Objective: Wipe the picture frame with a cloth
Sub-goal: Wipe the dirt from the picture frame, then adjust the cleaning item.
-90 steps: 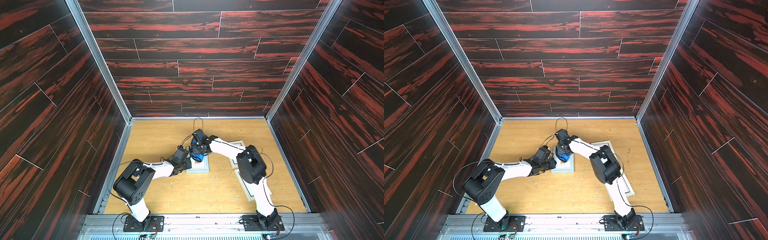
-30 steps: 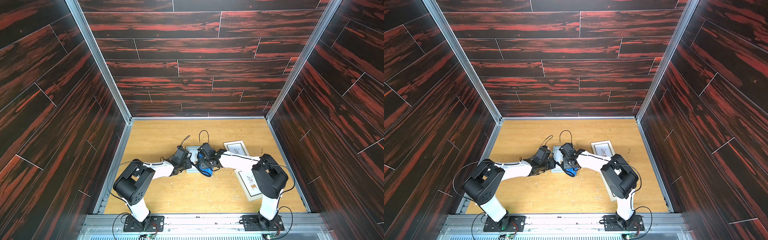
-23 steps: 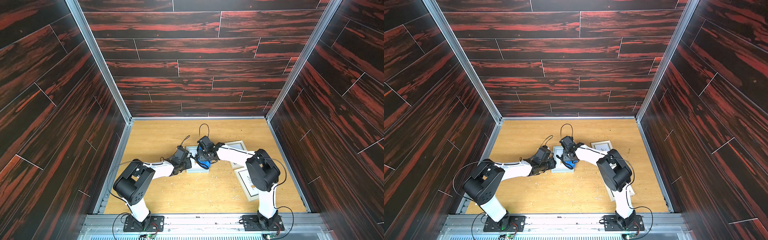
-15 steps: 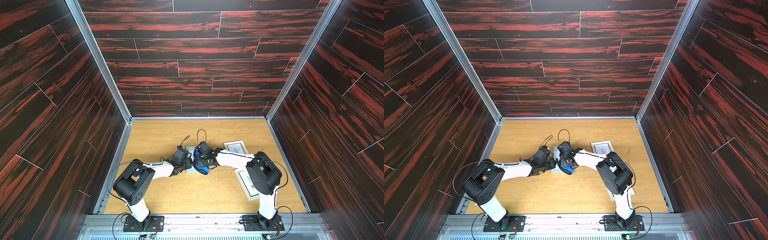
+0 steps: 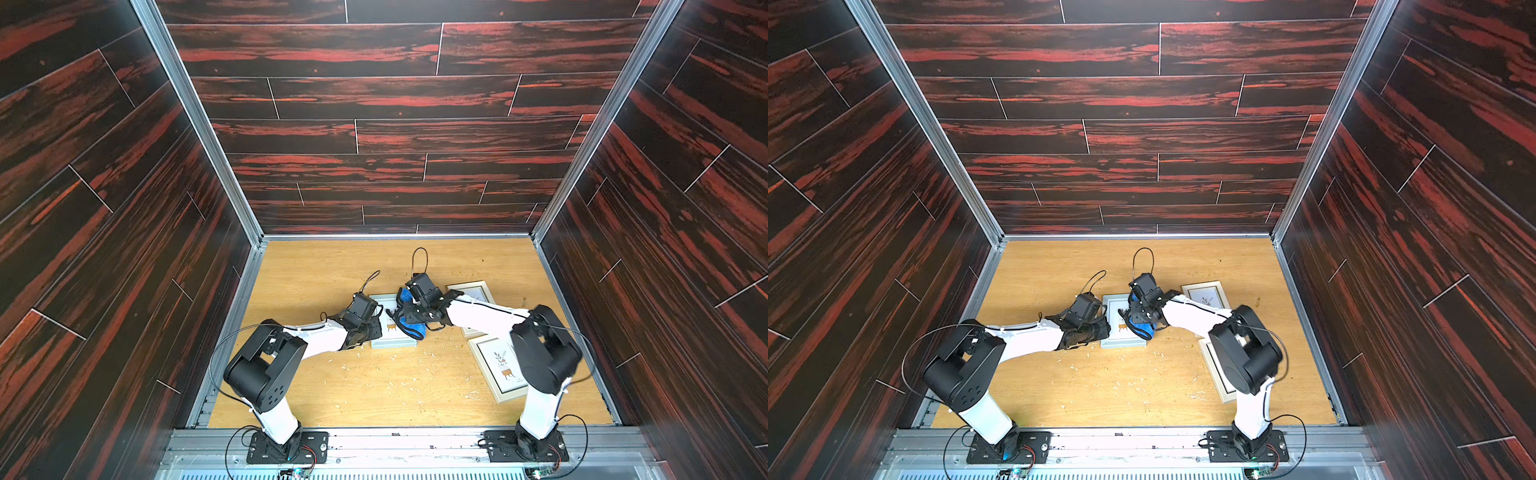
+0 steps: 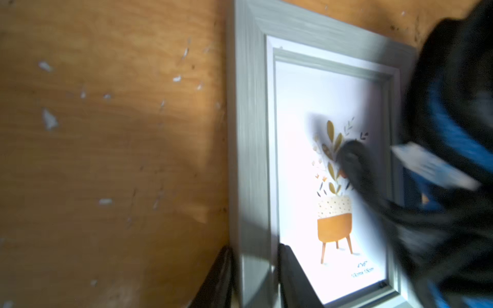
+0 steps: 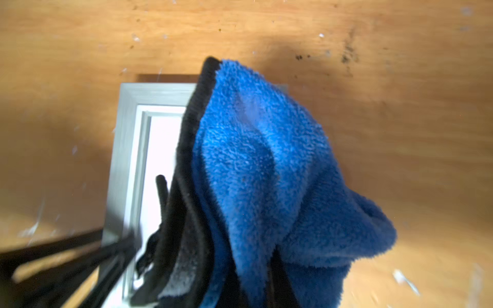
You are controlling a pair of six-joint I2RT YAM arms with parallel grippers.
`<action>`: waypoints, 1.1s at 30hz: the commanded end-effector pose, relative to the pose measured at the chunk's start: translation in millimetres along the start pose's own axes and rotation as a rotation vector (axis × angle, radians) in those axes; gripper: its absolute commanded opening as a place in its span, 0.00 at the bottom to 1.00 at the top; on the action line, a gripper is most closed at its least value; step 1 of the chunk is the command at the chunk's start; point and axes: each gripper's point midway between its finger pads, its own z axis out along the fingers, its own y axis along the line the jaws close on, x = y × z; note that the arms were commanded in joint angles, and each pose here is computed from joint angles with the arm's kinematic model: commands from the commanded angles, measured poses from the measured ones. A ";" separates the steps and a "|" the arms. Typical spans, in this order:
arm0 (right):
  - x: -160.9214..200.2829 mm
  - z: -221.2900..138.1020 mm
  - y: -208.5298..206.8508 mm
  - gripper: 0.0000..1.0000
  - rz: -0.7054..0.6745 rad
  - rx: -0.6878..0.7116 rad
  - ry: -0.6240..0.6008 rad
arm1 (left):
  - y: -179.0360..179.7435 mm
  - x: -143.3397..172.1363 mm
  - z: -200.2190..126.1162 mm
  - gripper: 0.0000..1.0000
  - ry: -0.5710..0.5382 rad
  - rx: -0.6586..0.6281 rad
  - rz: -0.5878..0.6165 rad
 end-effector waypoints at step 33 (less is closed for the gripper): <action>16.0 -92.1 100.4 0.00 -0.396 -0.381 -0.395 | -80.1 -25.7 -147.6 1.00 -0.347 0.663 0.044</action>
